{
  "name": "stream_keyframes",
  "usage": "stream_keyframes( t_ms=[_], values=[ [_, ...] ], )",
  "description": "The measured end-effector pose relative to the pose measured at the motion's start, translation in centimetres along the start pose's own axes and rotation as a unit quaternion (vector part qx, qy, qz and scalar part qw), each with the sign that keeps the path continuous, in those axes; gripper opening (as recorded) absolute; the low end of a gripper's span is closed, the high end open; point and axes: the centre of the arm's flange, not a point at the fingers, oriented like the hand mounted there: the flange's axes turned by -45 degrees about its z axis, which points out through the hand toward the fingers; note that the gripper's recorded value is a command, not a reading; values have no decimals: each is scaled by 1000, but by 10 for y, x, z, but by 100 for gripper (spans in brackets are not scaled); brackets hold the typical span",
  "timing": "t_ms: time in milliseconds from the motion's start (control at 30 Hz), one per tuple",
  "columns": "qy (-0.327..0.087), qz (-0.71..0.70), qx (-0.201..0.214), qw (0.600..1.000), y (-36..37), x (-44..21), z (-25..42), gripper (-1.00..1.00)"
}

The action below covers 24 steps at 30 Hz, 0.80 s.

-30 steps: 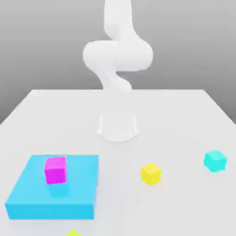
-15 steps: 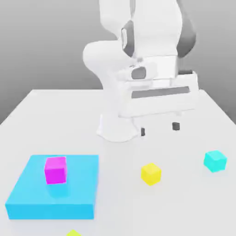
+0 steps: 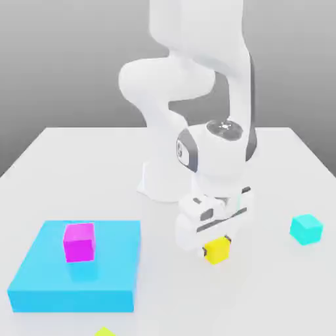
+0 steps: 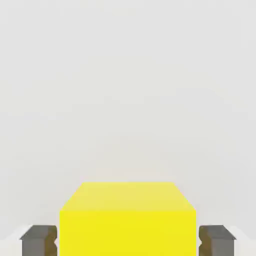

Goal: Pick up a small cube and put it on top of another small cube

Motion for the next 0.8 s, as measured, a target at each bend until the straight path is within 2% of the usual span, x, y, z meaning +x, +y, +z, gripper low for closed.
stream_keyframes(
  t_ms=[133,400,800],
  values=[
    [0,0,0,1000,0,0,-4,-100],
    [0,2,-1,1000,1,1,-59,-100],
    [0,214,4,977,150,83,-88,-100]
  ],
)
